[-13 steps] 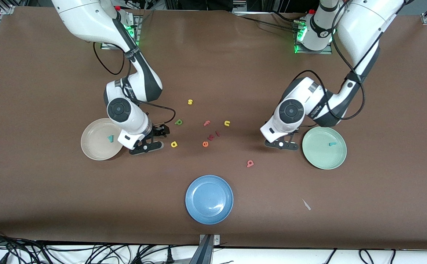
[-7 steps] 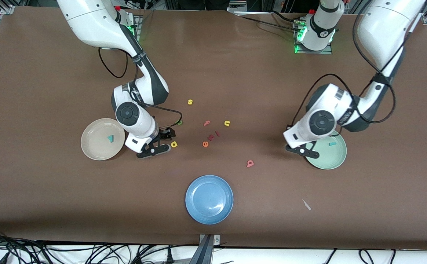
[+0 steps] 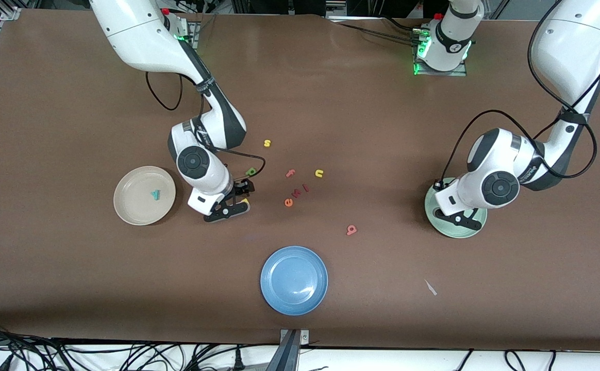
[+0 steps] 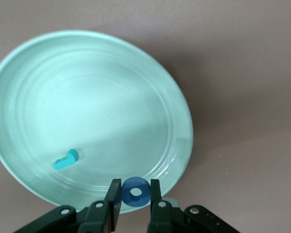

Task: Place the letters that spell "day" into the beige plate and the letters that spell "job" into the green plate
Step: 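Drop the blue o in the green plate while the right gripper reaches yellow d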

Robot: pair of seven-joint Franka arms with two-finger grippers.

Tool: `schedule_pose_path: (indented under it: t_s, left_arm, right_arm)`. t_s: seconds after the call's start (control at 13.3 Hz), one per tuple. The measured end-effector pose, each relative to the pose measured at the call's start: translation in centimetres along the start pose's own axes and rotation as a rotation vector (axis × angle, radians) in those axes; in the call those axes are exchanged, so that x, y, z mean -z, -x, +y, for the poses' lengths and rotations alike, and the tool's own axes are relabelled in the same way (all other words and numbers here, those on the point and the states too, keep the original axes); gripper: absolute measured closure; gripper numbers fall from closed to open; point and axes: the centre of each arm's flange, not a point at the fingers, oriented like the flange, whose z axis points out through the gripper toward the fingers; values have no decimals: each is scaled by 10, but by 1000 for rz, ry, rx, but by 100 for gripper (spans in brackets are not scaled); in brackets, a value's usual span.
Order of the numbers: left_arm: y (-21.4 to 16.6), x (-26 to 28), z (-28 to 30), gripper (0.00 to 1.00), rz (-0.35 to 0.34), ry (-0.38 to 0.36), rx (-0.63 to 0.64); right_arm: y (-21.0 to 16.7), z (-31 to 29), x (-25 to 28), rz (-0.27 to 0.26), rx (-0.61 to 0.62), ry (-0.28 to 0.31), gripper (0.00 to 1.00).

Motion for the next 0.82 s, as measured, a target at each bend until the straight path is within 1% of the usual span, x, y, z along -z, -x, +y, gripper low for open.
schedule_pose_path:
  t_s: [0.22,0.37,0.45,0.82]
  left_arm:
    - [-1,-19,1,75,-27,15,-9]
    - [-2,-28,-11,75,-28,-22,-18]
    - [-1,-31,-17,75,-27,-28,-18]
    - [-3,-43,-25,75,-26,-14,-18]
  right_arm:
    - [0,-6,-4,8,10,0,0]
    - [-1,-6,-9,13,9,1,0]
    - [-3,-6,-10,14,9,1,0]
    - [-11,-10,-11,27,13,-1,0]
